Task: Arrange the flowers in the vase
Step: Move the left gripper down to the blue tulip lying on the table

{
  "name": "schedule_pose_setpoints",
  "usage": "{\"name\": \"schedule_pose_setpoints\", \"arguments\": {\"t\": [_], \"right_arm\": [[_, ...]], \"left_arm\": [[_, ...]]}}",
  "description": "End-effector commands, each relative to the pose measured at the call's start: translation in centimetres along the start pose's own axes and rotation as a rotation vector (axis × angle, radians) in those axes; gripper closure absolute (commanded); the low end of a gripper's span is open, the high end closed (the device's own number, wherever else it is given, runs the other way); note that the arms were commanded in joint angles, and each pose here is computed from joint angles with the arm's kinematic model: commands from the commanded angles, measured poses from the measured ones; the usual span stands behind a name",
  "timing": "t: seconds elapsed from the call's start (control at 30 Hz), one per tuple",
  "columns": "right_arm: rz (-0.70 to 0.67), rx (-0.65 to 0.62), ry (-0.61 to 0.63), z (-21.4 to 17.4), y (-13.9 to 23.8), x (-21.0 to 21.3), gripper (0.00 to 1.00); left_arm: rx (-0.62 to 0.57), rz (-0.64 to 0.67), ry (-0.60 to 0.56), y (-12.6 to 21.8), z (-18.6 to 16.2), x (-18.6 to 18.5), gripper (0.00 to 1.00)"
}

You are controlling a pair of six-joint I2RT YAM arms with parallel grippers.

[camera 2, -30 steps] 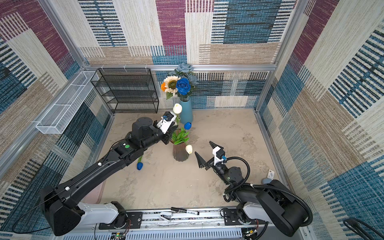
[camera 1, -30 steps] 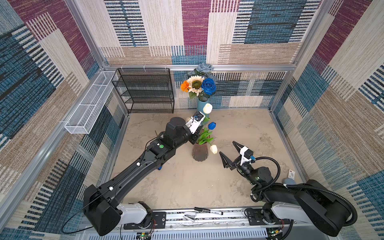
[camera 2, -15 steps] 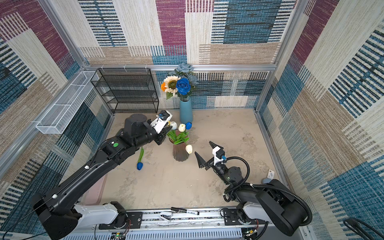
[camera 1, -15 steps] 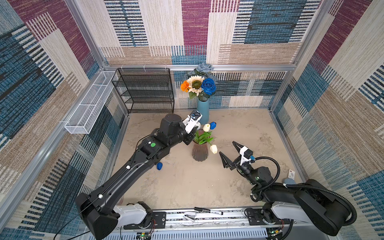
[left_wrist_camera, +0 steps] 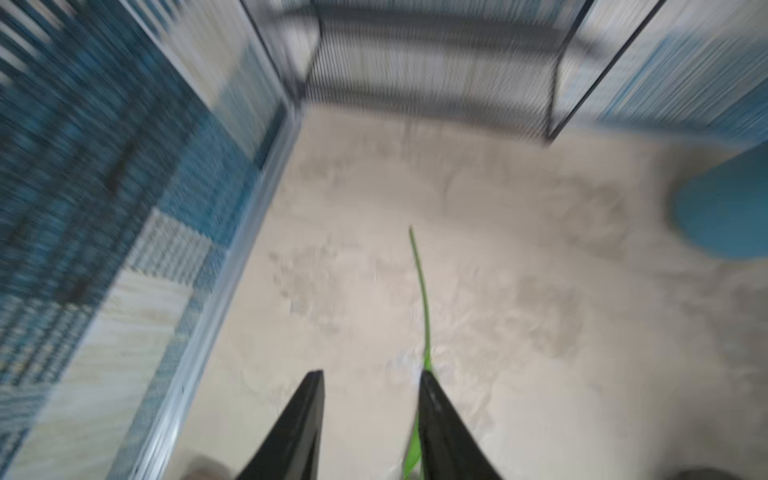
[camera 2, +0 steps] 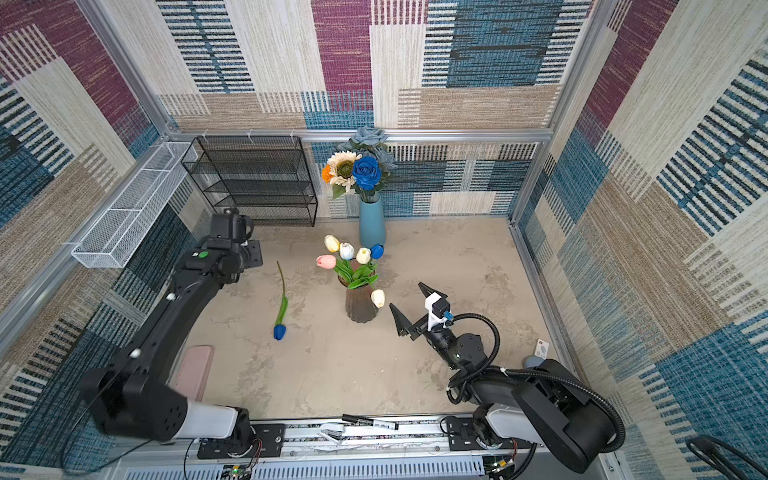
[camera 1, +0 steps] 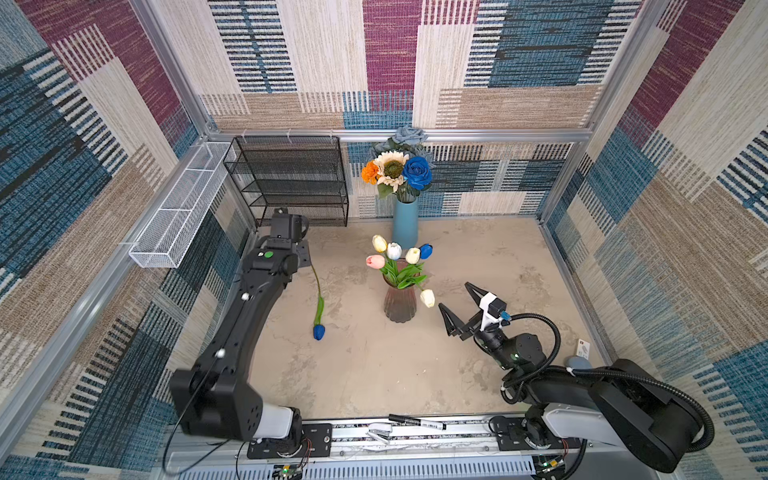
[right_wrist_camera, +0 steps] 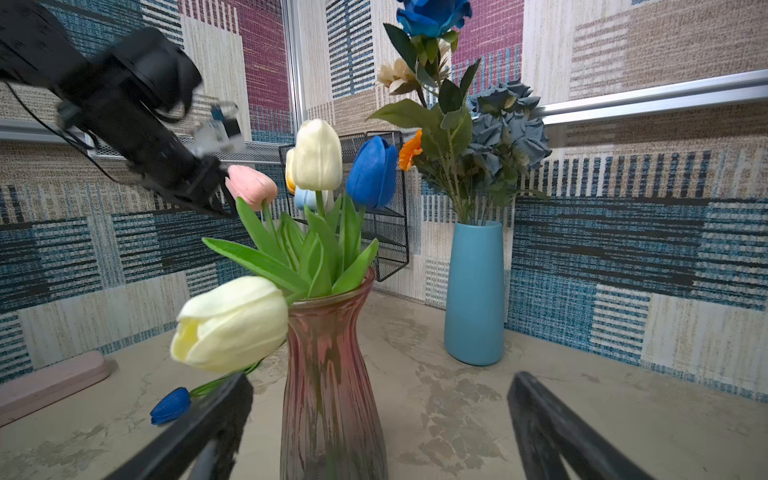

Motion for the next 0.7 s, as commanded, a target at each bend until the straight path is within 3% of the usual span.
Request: {"name": "schedule_pose_setpoints", "arguments": {"t": [0.0,0.13,0.4,0.57,0.67], "right_arm": [[0.011,-0.049,-0.007,0.8,0.0,0.2,0.00],[0.009,-0.046,-0.004,0.8,0.0,0.2,0.00],[0.008,-0.043,0.003,0.7,-0.1,0.1,0.00],[0.010,-0.038,0.001,0.6,-0.2,0.1,0.00],[0.009,-0.039,0.002,0.6,-0.1,0.1,0.00]], "left_arm": [[0.259,-0.045,0.014,-3.8,-3.6,-1.0,0.58],[0.296,-0.171,-0.040,-7.7,-3.5,-3.4,0.56],[0.376,-0.277,-0.141,-13.5,-3.8,-6.5,0.56],[0.424,-0.320,-0.166,-15.8,-4.5,-7.9,0.66],[0.448,-0.329,-0.184,-16.3,-5.2,-8.2,0.86]]}}
Point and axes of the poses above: each gripper's point midway between its finger pads, its own y axis back along the fingers, its own x axis along the line the jaws close on, z = x × y, the point moved 9 cm from there along y, back along the fingers, and after that the axes turned 9 degrees about -y, right-handed, at the moved point
